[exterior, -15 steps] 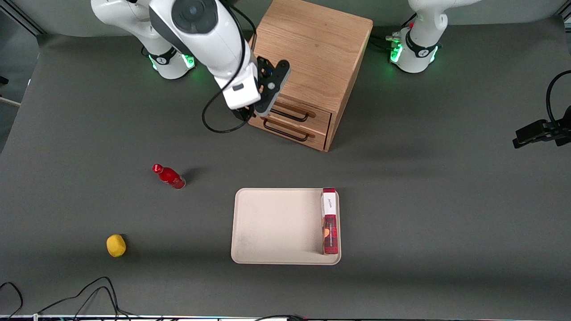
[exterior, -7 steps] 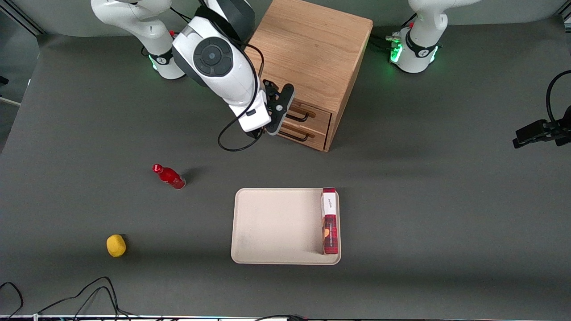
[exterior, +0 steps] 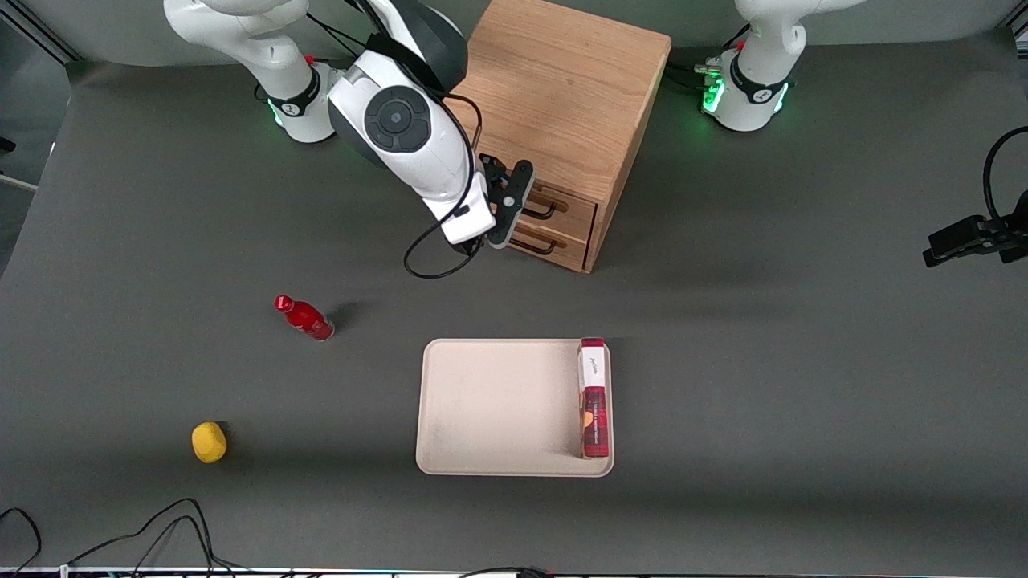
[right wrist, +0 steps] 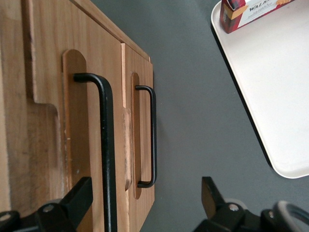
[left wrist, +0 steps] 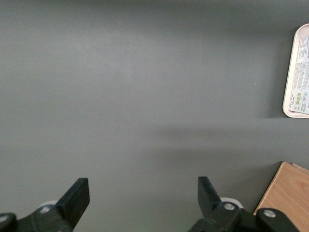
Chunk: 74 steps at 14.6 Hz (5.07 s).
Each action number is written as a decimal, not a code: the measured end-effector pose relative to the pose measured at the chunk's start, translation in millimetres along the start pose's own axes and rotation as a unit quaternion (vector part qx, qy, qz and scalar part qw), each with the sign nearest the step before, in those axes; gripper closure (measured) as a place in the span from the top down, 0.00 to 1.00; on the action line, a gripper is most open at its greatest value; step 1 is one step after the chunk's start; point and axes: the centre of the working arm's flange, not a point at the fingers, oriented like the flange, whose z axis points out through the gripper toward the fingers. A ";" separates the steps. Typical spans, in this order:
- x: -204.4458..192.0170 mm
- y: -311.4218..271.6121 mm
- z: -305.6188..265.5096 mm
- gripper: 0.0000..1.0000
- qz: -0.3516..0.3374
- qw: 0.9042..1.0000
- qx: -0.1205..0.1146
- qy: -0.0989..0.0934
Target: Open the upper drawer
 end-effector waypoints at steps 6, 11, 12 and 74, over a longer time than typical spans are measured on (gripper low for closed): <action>3.5 4.6 16.2 1.00 0.000 1.000 0.002 0.010; 7.0 7.2 23.5 1.00 -0.005 1.000 0.001 0.021; 7.4 8.5 24.4 1.00 -0.008 1.000 0.000 0.024; -40.0 233.0 -14.5 1.00 0.031 0.988 -0.086 0.129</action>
